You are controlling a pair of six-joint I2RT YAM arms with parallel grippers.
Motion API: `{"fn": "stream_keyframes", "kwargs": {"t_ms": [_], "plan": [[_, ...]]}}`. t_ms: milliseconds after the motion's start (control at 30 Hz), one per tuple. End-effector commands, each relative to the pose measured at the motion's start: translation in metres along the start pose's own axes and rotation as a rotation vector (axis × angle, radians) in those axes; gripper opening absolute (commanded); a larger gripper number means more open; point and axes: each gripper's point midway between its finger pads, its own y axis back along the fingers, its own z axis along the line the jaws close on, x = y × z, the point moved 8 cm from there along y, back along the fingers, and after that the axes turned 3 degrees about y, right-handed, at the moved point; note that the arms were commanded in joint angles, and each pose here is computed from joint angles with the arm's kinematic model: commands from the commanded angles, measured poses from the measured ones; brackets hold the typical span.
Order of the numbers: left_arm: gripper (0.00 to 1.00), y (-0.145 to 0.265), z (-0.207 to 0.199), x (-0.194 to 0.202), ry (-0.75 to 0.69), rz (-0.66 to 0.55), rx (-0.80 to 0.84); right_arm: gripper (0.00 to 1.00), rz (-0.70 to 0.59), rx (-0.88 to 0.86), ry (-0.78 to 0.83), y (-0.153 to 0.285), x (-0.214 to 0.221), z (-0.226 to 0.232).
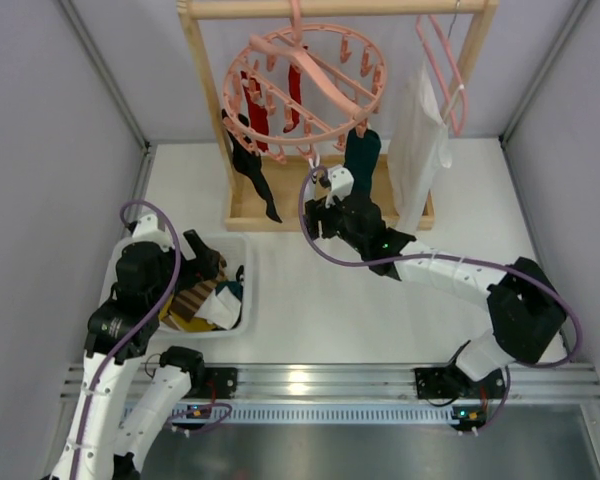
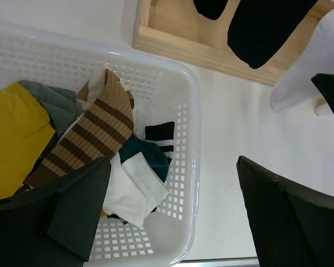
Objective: Remove the socks clipped to the hanger
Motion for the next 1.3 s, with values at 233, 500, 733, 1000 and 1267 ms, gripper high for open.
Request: {"fn": "stream_keyframes", "kwargs": {"t_ms": [233, 500, 733, 1000, 1267], "plan": [[0.98, 0.008, -0.011, -0.012, -0.024, -0.066, 0.096, 0.22, -0.214, 0.055, 0.012, -0.030, -0.012, 0.011], [0.98, 0.049, -0.056, -0.068, -0.002, -0.191, 0.327, 0.00, -0.268, 0.053, -0.027, -0.003, -0.008, 0.021], [0.98, 0.020, -0.101, -0.115, 0.012, -0.129, 0.431, 0.00, -0.261, 0.029, -0.084, 0.019, 0.003, 0.058], [0.98, 0.006, -0.153, -0.152, -0.164, -0.231, 0.321, 0.00, -0.259, 0.041, -0.126, 0.023, 0.007, 0.087], [0.98, -0.014, -0.212, -0.133, -0.355, -0.231, 0.160, 0.00, -0.272, 0.032, -0.141, 0.022, 0.008, 0.109]]}}
